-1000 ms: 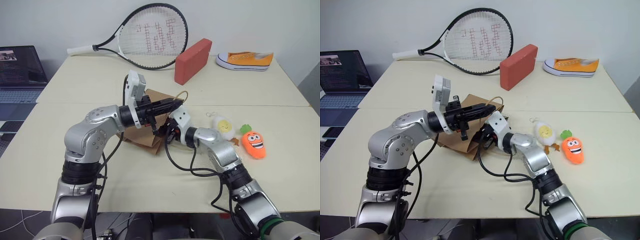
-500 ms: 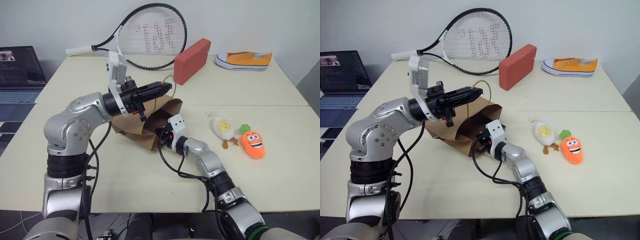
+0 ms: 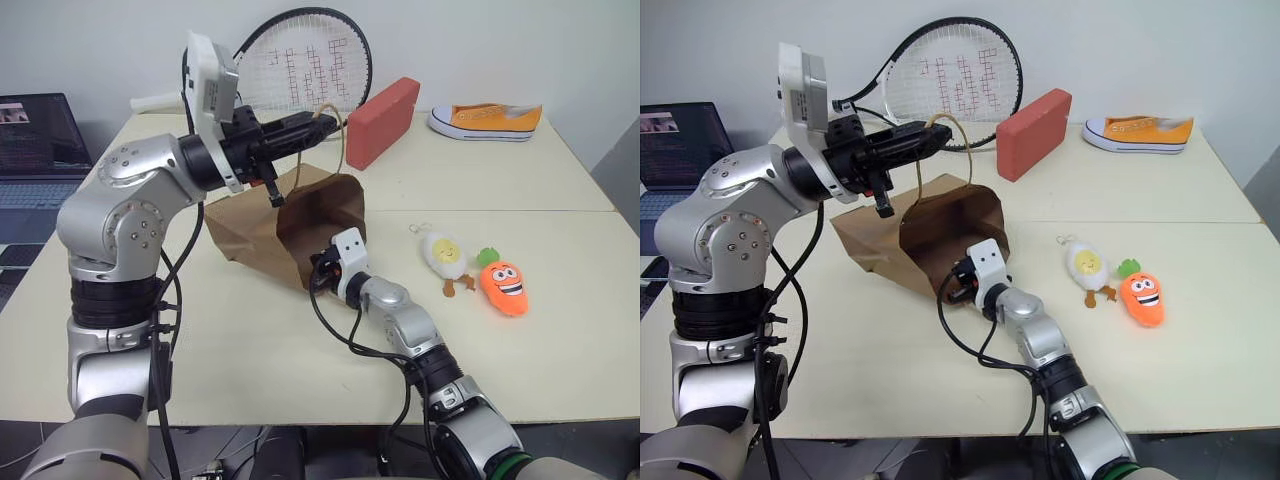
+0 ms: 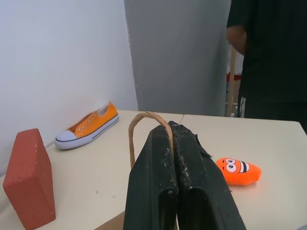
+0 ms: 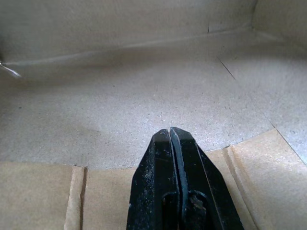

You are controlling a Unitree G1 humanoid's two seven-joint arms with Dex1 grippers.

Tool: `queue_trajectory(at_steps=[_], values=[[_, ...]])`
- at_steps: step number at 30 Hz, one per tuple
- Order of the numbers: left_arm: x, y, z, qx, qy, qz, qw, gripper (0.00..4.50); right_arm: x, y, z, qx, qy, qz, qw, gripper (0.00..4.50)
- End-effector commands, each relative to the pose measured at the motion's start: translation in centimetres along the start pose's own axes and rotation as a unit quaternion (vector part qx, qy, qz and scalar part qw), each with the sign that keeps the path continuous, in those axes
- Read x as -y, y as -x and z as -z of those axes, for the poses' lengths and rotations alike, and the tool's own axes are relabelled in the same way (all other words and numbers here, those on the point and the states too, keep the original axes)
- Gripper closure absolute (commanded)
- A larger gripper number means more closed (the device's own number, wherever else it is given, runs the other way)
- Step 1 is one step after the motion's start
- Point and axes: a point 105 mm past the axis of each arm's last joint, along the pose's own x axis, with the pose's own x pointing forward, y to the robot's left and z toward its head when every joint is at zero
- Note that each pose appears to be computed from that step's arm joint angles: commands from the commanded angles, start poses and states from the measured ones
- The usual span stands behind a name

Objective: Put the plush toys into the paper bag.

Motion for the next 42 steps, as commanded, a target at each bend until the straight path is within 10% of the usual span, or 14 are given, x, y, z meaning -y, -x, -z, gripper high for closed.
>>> queue_trajectory(at_steps=[1, 17, 29, 42], values=[[0.5, 0.0, -0.1, -0.004, -0.03, 0.009, 1.0, 4.5, 0.6, 0.0, 0.1, 0.002, -0.002, 0.02, 1.0, 4.46], [2.5, -0.1, 3.7, -0.036, 0.003, 0.04, 0.999, 4.5, 0.4, 4.9, -6.5, 0.07, 0.091, -0.035, 0.993, 4.46], [3.2, 0.3, 4.9, -0.042, 0.035, 0.056, 0.997, 4.5, 3.7, 14.5, -9.9, 0.034, 0.175, -0.066, 0.982, 0.75], [5.9, 0.4, 6.0, -0.044, 0.089, 0.092, 0.991, 4.5, 10.6, 17.7, -3.8, -0.099, 0.358, 0.044, 0.928, 0.75]])
